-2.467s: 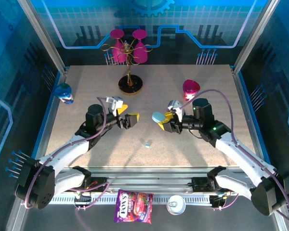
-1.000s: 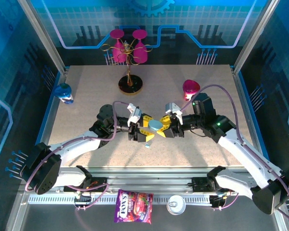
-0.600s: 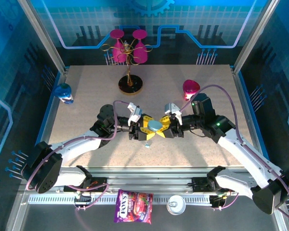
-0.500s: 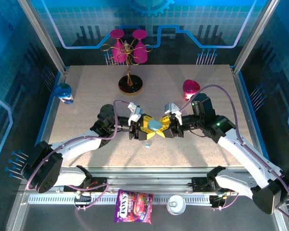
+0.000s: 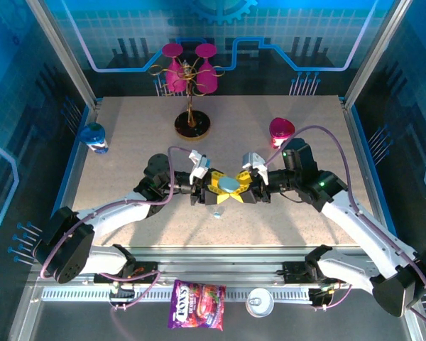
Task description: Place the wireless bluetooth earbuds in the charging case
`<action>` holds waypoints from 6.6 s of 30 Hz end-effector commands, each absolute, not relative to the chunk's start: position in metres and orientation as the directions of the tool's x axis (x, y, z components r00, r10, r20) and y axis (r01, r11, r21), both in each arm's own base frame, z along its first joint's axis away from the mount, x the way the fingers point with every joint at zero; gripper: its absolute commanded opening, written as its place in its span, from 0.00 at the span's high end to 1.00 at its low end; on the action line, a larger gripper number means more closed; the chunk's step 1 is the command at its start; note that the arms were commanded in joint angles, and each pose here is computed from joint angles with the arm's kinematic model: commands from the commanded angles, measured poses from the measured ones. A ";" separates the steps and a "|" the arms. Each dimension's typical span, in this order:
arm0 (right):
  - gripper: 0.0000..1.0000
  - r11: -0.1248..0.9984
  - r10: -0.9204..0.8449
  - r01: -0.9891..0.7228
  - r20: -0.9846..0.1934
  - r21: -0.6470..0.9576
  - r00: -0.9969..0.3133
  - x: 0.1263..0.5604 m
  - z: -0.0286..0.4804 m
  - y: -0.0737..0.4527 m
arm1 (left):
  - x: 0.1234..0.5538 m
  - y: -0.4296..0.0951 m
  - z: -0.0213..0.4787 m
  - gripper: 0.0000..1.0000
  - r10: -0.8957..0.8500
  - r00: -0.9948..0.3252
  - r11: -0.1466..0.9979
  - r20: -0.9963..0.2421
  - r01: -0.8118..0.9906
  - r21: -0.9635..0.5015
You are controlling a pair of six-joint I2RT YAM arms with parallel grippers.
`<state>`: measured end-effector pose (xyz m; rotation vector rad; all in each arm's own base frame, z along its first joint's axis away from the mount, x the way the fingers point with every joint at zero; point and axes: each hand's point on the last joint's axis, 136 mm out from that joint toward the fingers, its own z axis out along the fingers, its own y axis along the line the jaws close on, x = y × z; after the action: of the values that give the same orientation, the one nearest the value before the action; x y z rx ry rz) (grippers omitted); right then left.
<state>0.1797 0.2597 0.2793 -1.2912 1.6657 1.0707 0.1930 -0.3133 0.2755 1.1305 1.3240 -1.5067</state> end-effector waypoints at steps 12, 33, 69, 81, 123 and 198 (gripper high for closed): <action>0.38 0.232 -0.296 -0.967 -0.939 0.108 -0.176 0.188 0.288 0.256 | 0.183 -0.315 0.285 0.68 -0.028 -0.151 -0.165 -0.988 0.976 -0.145; 0.35 0.377 -0.190 -0.915 -0.956 0.140 -0.225 0.217 0.304 0.238 | 0.177 -0.310 0.277 0.68 0.000 -0.118 -0.151 -0.993 0.982 -0.117; 0.15 0.634 -0.054 -0.505 -0.617 0.586 -0.785 0.223 0.126 0.265 | 0.257 -0.238 0.304 0.69 -0.158 0.016 0.448 -0.987 0.892 -0.058; 0.16 0.647 -0.266 -0.459 -0.384 0.609 -0.884 0.160 0.057 0.324 | 0.255 -0.238 0.310 0.68 -0.160 0.018 0.440 -0.987 0.896 -0.056; 0.27 0.756 -0.210 -0.355 -0.310 0.550 -0.927 0.190 0.039 0.332 | 0.252 -0.236 0.313 0.68 -0.135 0.037 0.454 -0.990 0.891 -0.029; 0.61 0.650 -0.741 -0.756 -0.281 -0.078 -0.609 0.245 0.045 0.322 | 0.245 -0.222 0.338 0.67 -0.151 0.101 0.513 -0.983 0.858 0.009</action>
<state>0.2510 0.3308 0.0502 -1.0577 2.5863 0.2103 0.2444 -0.2263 0.3189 0.7229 1.2965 -0.8930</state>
